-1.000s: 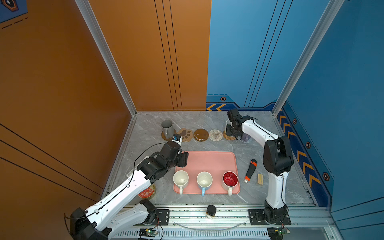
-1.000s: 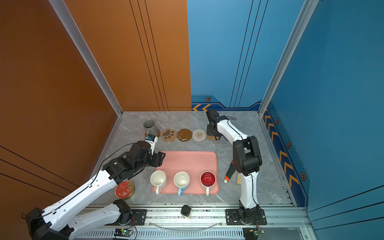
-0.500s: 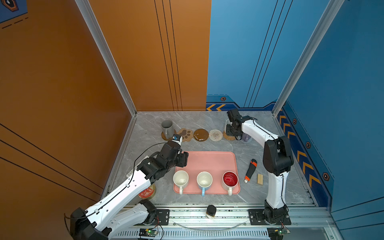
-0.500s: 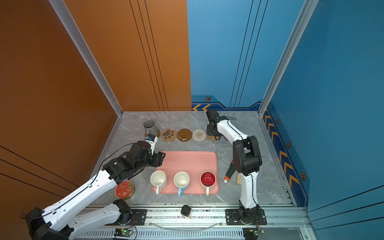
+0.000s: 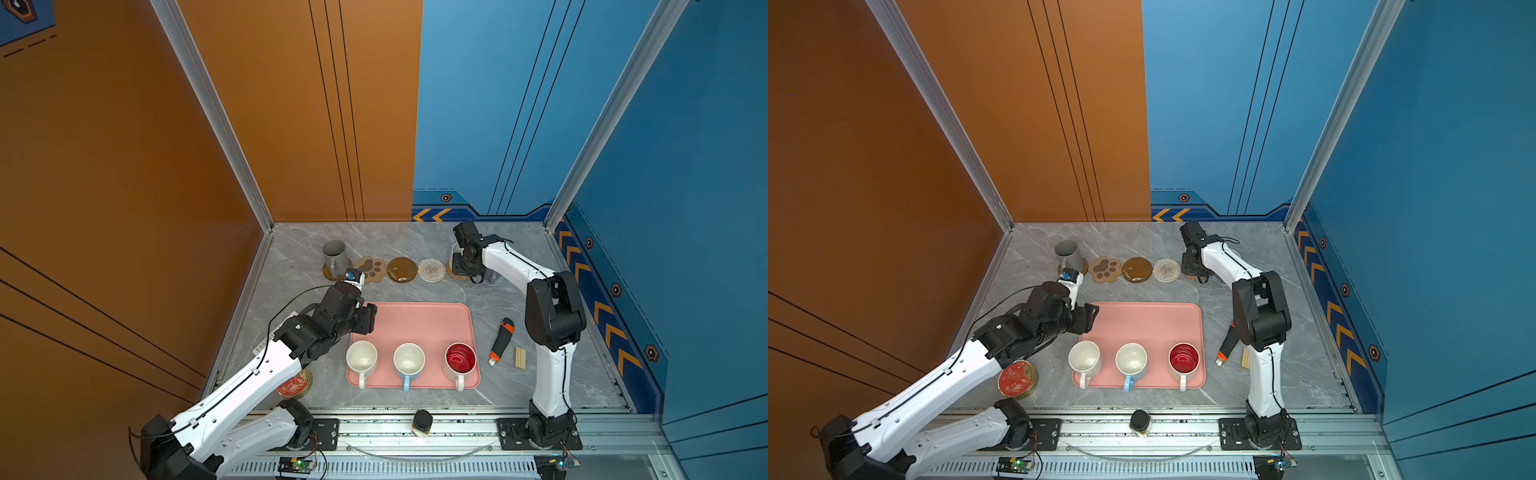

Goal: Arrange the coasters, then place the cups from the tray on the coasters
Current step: 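Set the speckled mug on the rattan coaster, open right gripper while left gripper advances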

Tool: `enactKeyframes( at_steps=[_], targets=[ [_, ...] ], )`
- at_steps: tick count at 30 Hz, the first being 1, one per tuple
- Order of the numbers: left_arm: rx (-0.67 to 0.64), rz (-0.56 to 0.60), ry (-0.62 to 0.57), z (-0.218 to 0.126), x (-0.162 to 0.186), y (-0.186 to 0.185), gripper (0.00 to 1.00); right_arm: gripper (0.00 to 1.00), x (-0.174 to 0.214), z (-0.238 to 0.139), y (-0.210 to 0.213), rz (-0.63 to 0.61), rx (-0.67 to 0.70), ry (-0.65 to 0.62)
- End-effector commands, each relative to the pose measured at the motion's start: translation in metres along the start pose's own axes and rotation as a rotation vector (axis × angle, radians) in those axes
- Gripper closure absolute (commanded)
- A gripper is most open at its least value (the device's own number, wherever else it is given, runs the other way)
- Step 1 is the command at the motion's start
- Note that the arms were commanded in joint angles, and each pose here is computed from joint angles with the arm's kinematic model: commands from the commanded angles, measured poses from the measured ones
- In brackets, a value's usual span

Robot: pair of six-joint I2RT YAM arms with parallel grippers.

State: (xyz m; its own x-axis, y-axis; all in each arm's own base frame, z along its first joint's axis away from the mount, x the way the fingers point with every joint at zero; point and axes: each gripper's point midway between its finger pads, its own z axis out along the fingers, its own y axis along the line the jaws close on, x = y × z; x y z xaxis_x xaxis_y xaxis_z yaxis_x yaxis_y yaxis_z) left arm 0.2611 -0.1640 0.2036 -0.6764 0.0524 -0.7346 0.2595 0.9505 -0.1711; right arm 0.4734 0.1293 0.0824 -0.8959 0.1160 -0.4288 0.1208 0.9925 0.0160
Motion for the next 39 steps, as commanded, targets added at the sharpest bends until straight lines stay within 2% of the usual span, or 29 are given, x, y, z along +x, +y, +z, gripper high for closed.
enactKeyframes(
  at_steps=[1,20,31,39],
  targets=[
    [-0.010,-0.003,-0.001,-0.003,-0.001,-0.001,0.32,1.00,-0.016,0.000,0.004,0.019,-0.008,-0.065],
    [-0.003,-0.002,0.002,-0.003,0.000,-0.002,0.32,0.99,-0.005,-0.006,-0.001,0.008,0.012,-0.062],
    [0.003,-0.004,-0.002,-0.005,0.000,-0.002,0.32,0.84,0.002,-0.008,0.000,0.006,0.014,-0.056],
    [0.004,-0.009,-0.013,-0.009,0.001,0.000,0.32,0.65,0.002,-0.016,-0.001,0.008,0.017,-0.068]
  ],
)
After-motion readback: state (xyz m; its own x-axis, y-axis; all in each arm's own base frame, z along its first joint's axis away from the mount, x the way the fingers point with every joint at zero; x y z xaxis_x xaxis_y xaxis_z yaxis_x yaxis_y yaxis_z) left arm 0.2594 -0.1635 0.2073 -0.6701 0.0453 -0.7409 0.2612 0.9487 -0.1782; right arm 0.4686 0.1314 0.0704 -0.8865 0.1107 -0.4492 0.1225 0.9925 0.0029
